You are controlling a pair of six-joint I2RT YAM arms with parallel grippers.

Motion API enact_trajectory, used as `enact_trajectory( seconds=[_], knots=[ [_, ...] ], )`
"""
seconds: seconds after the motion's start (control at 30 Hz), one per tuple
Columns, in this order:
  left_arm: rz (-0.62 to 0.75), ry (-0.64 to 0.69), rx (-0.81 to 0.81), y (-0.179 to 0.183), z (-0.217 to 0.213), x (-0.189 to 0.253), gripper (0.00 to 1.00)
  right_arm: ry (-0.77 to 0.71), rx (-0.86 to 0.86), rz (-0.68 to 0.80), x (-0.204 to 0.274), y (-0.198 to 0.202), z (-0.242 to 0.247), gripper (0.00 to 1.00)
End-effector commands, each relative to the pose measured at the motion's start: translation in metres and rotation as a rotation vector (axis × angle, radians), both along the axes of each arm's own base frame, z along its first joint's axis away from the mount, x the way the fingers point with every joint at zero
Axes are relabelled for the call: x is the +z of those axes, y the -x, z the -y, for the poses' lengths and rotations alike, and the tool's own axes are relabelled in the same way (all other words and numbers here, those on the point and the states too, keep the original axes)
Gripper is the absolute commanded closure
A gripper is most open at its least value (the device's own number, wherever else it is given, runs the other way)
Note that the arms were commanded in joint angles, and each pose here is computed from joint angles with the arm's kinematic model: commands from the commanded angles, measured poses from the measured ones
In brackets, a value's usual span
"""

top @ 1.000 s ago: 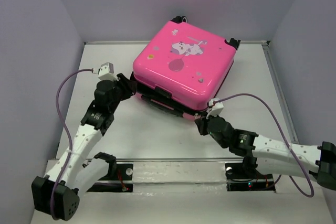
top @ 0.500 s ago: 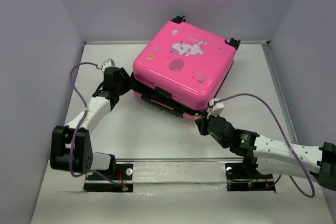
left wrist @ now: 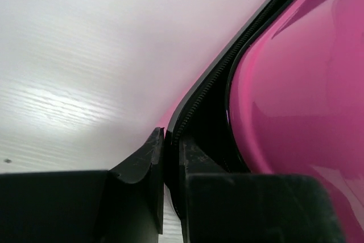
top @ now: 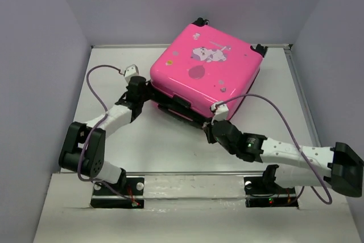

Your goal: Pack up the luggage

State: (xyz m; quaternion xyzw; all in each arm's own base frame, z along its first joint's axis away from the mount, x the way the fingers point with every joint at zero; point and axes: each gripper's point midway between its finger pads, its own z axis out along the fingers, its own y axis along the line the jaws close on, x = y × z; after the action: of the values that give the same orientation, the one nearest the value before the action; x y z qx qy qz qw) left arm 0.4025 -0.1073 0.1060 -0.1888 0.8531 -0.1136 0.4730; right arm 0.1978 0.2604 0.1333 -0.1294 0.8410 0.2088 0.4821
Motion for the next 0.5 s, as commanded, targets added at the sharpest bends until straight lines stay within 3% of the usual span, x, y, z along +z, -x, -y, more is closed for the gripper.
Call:
enact_trajectory(
  seconds=[0.0,0.03,0.17,0.47],
  knots=[
    [-0.034,0.228,-0.268,0.073,0.108,-0.027,0.94,-0.139,0.129,0.059,0.049,-0.011,-0.074,0.93],
    [-0.035,0.262,-0.278,0.087,0.112,-0.031,0.94,-0.174,0.136,0.078,0.066,-0.017,-0.089,0.93],
    [-0.033,0.342,-0.335,0.133,0.128,-0.028,0.94,-0.166,0.206,0.043,0.053,-0.026,-0.139,0.93],
    [0.069,0.451,-0.343,0.179,0.105,0.001,0.94,-0.236,0.444,0.041,0.070,-0.008,-0.233,0.93]
  ],
)
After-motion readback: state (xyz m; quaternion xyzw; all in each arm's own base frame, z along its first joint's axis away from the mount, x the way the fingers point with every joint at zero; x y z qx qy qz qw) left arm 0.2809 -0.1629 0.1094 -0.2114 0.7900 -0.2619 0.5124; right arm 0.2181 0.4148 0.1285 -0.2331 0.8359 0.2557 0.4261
